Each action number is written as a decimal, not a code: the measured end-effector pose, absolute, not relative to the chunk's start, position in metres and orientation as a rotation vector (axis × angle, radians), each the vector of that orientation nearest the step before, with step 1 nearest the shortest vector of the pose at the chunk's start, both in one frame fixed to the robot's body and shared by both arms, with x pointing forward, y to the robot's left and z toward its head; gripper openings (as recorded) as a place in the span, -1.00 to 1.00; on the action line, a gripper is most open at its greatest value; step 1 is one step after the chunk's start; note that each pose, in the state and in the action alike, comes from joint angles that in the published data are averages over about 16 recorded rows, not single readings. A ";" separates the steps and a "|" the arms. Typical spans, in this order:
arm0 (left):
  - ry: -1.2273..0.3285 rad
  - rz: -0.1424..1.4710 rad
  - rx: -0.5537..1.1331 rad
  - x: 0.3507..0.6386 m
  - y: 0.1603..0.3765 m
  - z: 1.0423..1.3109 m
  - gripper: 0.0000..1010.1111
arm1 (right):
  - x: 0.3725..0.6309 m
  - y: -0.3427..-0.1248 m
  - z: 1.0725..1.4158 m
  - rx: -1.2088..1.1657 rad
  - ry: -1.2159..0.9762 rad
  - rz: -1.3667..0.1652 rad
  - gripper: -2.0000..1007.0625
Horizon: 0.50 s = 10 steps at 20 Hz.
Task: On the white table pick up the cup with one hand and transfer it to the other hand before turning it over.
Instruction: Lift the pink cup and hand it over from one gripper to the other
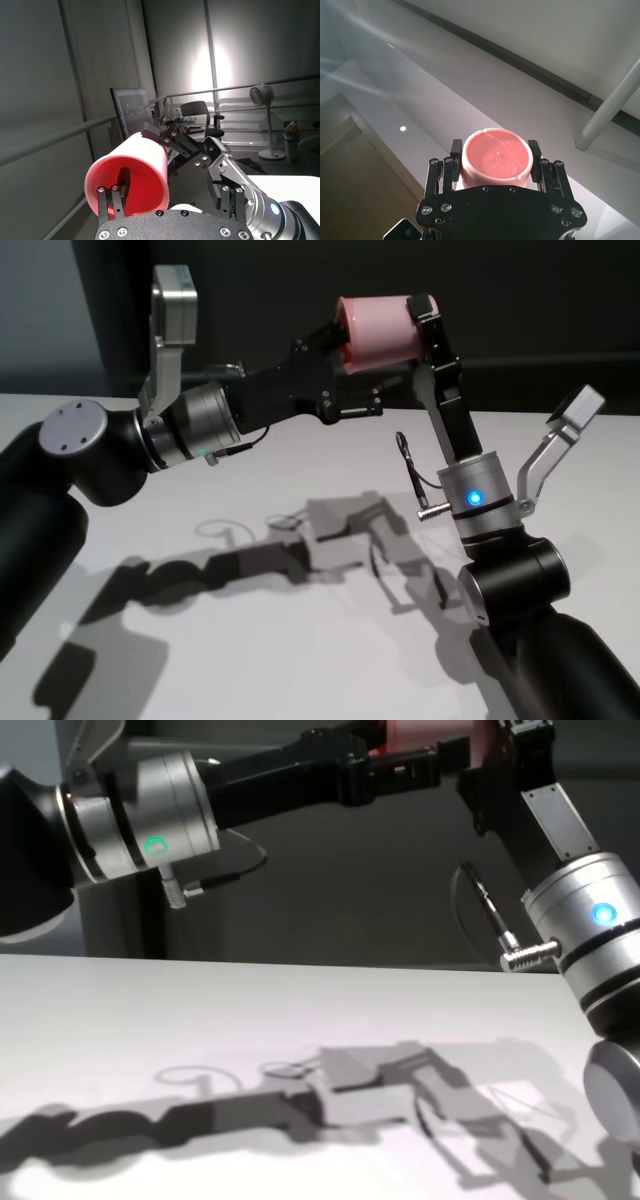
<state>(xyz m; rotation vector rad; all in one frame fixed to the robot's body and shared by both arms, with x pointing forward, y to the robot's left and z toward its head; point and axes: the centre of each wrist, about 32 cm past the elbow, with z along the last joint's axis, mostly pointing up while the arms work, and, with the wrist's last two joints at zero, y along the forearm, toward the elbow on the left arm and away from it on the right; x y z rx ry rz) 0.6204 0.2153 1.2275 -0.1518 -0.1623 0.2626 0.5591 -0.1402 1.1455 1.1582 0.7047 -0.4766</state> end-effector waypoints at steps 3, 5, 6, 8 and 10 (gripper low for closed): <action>-0.161 0.269 -0.142 0.617 0.219 1.228 0.98 | 0.559 -0.140 1.145 1.158 0.705 -0.477 0.50; -0.159 0.276 -0.136 0.614 0.223 1.227 0.98 | 0.559 -0.140 1.145 1.158 0.705 -0.477 0.50; -0.159 0.280 -0.132 0.613 0.225 1.227 0.98 | 0.559 -0.140 1.145 1.158 0.705 -0.477 0.50; -0.157 0.292 -0.126 0.609 0.230 1.227 0.98 | 0.559 -0.140 1.145 1.158 0.705 -0.477 0.50; -0.156 0.306 -0.119 0.605 0.235 1.226 0.98 | 0.559 -0.140 1.145 1.158 0.705 -0.477 0.50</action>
